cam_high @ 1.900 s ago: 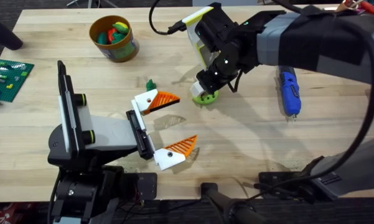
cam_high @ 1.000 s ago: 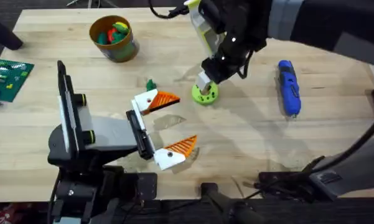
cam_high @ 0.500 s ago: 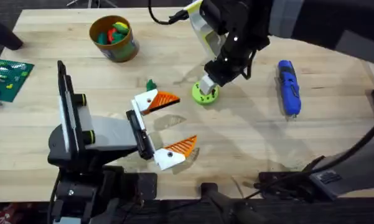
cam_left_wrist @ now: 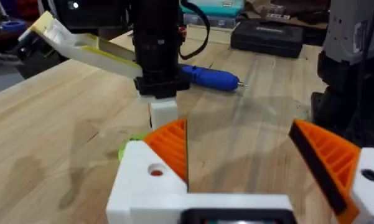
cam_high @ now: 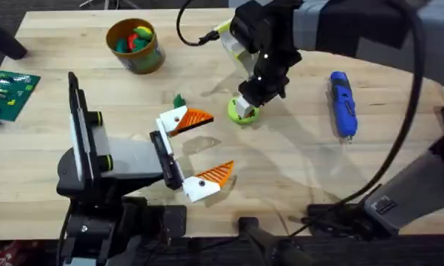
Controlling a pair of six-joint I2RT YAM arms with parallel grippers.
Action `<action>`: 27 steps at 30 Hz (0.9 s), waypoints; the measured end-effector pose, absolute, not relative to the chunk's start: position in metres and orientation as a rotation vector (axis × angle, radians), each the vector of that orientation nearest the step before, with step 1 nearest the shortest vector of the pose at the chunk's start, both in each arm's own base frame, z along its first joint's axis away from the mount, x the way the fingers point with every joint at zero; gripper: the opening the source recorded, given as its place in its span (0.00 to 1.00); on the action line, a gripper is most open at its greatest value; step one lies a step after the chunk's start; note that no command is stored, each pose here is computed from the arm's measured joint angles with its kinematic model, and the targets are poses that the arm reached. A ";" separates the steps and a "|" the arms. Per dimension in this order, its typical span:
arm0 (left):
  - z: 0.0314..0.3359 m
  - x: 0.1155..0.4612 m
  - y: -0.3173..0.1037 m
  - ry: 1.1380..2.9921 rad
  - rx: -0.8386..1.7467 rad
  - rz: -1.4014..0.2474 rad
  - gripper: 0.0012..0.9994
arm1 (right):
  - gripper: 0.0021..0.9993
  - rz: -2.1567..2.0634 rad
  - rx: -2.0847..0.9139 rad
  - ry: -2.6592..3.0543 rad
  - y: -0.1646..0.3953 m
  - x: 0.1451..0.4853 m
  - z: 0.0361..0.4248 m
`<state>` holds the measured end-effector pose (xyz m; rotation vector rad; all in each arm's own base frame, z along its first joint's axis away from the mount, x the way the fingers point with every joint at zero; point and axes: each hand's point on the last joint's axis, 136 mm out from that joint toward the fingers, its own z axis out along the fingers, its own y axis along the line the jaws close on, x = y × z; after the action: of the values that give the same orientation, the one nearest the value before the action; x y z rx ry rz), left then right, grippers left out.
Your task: Pick up the gripper from the table and insert it into the empty holder that is missing its gripper. Then pick up a screw, insert it into the mounting hole, and use the screwdriver to tighten it. Finally, clean up the table by picking up the vegetable and placing it into the bucket.
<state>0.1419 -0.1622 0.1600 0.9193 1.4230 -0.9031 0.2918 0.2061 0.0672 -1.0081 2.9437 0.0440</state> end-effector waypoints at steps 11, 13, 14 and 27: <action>0.160 0.142 -0.162 1.423 0.919 -0.903 0.99 | 0.52 0.045 -1.007 2.943 0.207 0.294 0.064; 0.160 0.142 -0.162 1.423 0.919 -0.903 0.99 | 0.52 0.045 -1.006 2.941 0.207 0.294 0.064; 0.160 0.142 -0.162 1.423 0.919 -0.903 0.99 | 0.52 0.046 -1.006 2.941 0.207 0.294 0.064; 0.160 0.142 -0.162 1.423 0.919 -0.903 0.99 | 0.48 0.046 -1.004 2.941 0.208 0.295 0.063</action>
<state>0.1419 -0.1622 0.1600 0.9193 1.4231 -0.9032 0.2950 0.2079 0.0628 -1.0040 2.9410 0.0461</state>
